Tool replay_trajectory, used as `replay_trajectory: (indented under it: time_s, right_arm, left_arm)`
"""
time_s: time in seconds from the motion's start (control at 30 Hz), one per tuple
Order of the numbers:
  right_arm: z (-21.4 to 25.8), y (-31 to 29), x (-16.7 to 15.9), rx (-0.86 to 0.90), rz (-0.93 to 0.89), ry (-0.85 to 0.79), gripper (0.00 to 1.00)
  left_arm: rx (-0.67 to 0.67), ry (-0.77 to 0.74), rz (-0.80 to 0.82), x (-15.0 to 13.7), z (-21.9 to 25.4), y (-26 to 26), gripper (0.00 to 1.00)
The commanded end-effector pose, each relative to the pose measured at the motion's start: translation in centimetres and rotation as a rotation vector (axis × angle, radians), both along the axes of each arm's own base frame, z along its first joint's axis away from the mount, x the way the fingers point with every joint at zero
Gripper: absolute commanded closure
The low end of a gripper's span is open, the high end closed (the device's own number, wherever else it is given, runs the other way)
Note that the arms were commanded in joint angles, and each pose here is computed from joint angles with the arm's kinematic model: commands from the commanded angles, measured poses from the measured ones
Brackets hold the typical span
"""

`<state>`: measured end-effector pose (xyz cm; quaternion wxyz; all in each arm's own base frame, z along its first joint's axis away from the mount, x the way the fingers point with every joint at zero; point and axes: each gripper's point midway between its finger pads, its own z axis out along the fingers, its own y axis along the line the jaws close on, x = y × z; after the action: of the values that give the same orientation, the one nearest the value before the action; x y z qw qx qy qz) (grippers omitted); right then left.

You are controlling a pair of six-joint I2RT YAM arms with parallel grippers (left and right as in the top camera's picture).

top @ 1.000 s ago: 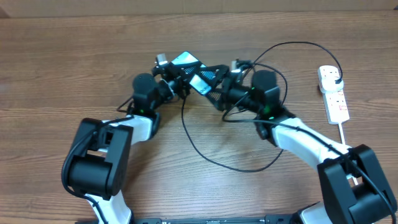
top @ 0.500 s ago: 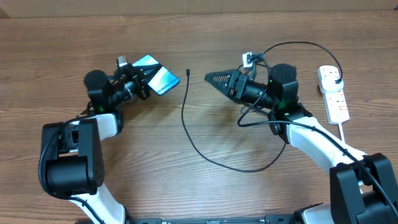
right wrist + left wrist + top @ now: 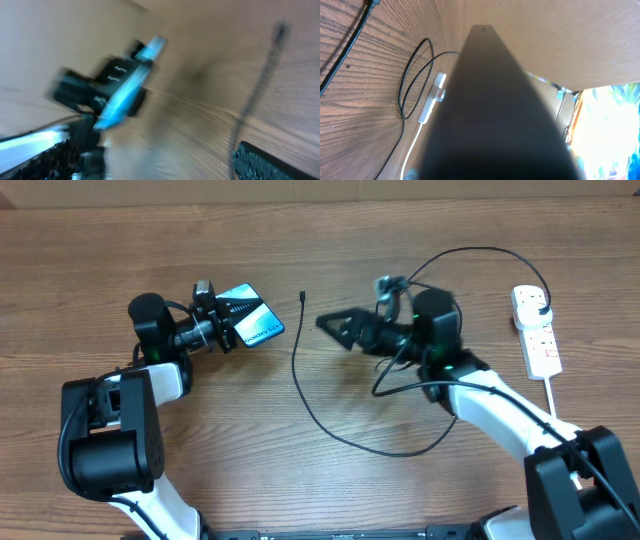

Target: Plug charger to phone and switch on socket

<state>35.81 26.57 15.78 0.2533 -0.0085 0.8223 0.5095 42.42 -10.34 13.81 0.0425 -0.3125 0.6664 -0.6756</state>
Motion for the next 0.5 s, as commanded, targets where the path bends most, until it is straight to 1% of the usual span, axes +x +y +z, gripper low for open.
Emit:
replay_trajectory:
  time_s: [0.0,0.13,0.2,0.23,0.3,0.47]
  right_arm:
    - [1.1,-0.2,2.5,-0.170,-0.134,-0.146,0.00]
    - [1.8,-0.8,3.9,-0.357,-0.218,-0.223,0.06]
    - [2.2,-1.2,4.5,-0.432,-0.251,-0.270,0.19]
    - [2.3,-1.3,4.8,-0.459,-0.267,-0.290,0.21]
    - [2.3,-1.5,5.2,-0.496,-0.296,-0.314,0.21]
    - [0.7,-1.0,6.5,-0.511,-0.307,-0.310,0.21]
  left_arm:
    - [0.001,-0.035,0.015,0.5,1.0,1.7,0.96]
    - [0.005,-0.051,0.062,1.2,1.5,3.7,0.96]
    - [0.007,-0.061,0.084,1.5,1.8,4.7,0.96]
    - [0.009,-0.067,0.096,1.7,2.0,5.3,0.96]
    - [0.012,-0.077,0.118,2.0,2.3,6.4,0.96]
    - [0.016,-0.098,0.146,2.3,2.9,8.3,0.96]
